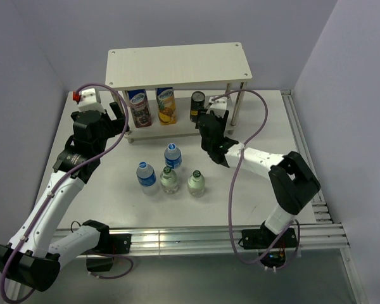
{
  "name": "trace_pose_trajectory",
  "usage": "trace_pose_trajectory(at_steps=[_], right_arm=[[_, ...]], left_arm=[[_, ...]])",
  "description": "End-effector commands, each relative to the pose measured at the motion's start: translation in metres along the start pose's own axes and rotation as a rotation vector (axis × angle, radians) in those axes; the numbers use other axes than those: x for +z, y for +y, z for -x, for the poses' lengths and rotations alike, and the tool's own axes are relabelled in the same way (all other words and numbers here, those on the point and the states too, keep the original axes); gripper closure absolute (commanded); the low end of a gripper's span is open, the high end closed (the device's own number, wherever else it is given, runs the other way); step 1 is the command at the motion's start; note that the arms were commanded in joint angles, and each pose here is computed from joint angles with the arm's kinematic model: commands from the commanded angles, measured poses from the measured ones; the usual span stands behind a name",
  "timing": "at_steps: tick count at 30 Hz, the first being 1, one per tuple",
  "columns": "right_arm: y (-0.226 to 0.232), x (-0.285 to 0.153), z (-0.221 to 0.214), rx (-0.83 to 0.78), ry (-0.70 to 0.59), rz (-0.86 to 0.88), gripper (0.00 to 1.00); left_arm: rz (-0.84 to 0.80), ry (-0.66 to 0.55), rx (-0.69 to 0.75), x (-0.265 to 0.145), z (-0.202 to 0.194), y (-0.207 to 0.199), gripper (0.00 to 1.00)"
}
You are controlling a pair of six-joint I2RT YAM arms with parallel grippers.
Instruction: Place and organize the beverage onto the shelf
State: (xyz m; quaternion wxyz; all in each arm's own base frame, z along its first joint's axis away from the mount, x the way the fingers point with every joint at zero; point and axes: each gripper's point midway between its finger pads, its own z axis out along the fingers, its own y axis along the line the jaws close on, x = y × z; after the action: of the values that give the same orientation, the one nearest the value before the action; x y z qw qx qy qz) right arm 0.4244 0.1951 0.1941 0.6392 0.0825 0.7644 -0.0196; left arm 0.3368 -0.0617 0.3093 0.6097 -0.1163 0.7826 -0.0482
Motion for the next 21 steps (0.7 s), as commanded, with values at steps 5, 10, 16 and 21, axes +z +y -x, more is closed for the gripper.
trace_pose_trajectory(at_steps=[5, 10, 16, 21], right_arm=[[0.004, 0.038, 0.073, 0.171, -0.208, -0.039, 1.00], [-0.003, 0.056, 0.058, 0.181, -0.200, -0.062, 1.00], [-0.006, 0.073, 0.043, 0.178, -0.194, -0.094, 1.00], [-0.003, 0.083, 0.035, 0.178, -0.196, -0.098, 1.00]], left_arm=[[-0.024, -0.030, -0.005, -0.004, 0.011, -0.005, 0.02], [-0.027, -0.028, -0.005, -0.004, 0.010, -0.005, 0.02], [-0.019, -0.024, -0.001, -0.002, 0.009, -0.004, 0.02], [-0.018, -0.020, 0.002, -0.001, 0.008, -0.004, 0.02]])
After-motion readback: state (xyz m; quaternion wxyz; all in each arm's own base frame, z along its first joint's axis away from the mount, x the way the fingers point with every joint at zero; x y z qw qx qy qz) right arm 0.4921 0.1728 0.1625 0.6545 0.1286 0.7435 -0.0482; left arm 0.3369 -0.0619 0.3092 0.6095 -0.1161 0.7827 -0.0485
